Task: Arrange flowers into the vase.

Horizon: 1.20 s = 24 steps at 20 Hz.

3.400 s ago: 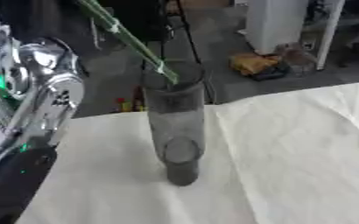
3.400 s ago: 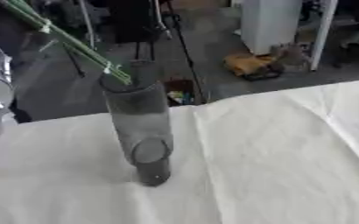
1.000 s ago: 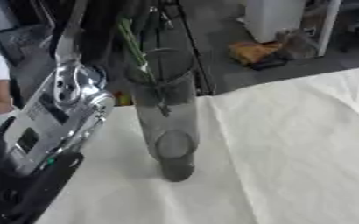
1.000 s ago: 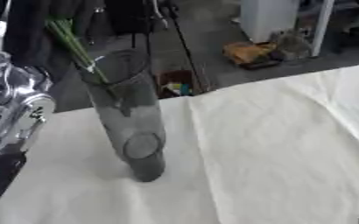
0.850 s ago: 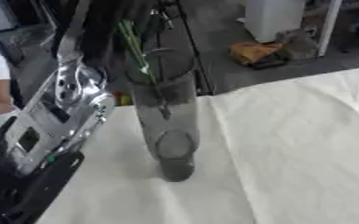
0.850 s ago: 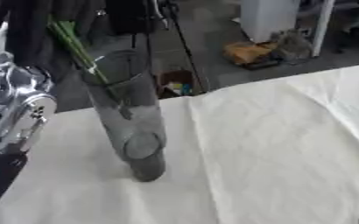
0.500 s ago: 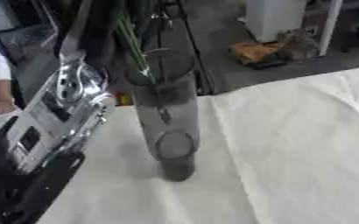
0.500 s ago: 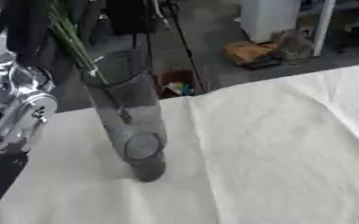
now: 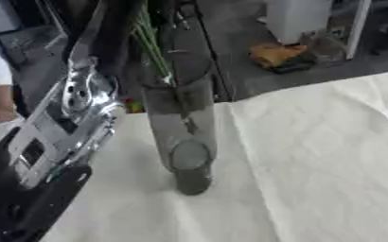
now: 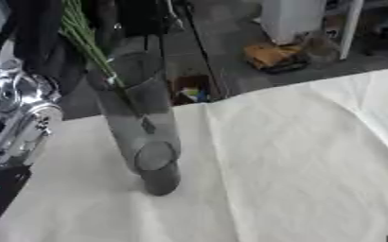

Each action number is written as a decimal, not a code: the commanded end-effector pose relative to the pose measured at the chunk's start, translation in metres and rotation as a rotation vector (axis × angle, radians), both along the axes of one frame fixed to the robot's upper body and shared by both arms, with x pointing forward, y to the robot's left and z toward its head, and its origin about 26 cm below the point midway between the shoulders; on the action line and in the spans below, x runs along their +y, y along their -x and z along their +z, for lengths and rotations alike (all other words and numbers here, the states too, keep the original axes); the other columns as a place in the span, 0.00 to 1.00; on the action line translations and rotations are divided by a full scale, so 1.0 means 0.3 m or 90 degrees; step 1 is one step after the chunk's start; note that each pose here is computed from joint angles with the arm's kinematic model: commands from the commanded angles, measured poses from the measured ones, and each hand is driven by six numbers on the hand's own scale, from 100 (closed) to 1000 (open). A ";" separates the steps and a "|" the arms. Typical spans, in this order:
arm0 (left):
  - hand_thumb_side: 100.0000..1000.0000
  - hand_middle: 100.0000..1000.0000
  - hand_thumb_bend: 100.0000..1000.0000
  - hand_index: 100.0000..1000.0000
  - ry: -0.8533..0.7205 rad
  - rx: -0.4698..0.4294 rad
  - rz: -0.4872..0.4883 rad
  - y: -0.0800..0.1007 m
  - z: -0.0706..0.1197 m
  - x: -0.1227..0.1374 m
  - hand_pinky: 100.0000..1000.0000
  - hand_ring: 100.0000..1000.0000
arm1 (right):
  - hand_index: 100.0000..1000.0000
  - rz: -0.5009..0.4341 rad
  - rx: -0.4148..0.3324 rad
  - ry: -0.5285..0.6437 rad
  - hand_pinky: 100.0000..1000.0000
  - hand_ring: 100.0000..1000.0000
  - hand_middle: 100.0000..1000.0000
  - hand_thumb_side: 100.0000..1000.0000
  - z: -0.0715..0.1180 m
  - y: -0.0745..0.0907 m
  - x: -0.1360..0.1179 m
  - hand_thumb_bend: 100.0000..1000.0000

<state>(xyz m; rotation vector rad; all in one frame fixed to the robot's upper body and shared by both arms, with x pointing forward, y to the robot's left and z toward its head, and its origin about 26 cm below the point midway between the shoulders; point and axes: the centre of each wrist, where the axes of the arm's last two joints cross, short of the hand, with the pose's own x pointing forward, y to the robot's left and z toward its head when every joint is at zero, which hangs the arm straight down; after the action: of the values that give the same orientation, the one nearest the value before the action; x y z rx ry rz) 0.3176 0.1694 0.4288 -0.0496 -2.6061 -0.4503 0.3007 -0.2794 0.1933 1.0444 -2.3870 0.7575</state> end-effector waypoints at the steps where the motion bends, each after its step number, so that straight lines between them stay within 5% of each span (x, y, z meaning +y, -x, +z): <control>1: 0.77 0.24 0.00 0.57 -0.003 -0.034 -0.003 0.031 0.035 0.022 0.06 0.20 | 0.89 -0.001 -0.010 0.007 0.83 0.97 0.49 0.87 0.015 0.003 0.005 0.00; 17: 0.73 0.41 0.00 0.67 -0.012 -0.055 0.021 0.037 0.050 0.050 0.26 0.52 | 0.89 -0.003 -0.004 0.013 0.83 0.97 0.48 0.87 0.012 0.004 0.004 0.00; 24: 0.70 0.60 0.00 0.81 -0.094 -0.050 0.054 0.042 0.051 0.061 0.44 0.74 | 0.90 -0.005 -0.002 0.017 0.83 0.97 0.48 0.87 0.011 0.005 0.003 0.00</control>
<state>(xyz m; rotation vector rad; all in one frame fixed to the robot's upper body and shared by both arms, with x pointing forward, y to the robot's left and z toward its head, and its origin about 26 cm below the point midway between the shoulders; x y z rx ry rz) 0.3127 0.1817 0.4353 0.0766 -2.6087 -0.5874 0.3006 -0.2793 0.1929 1.0317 -2.3712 0.7653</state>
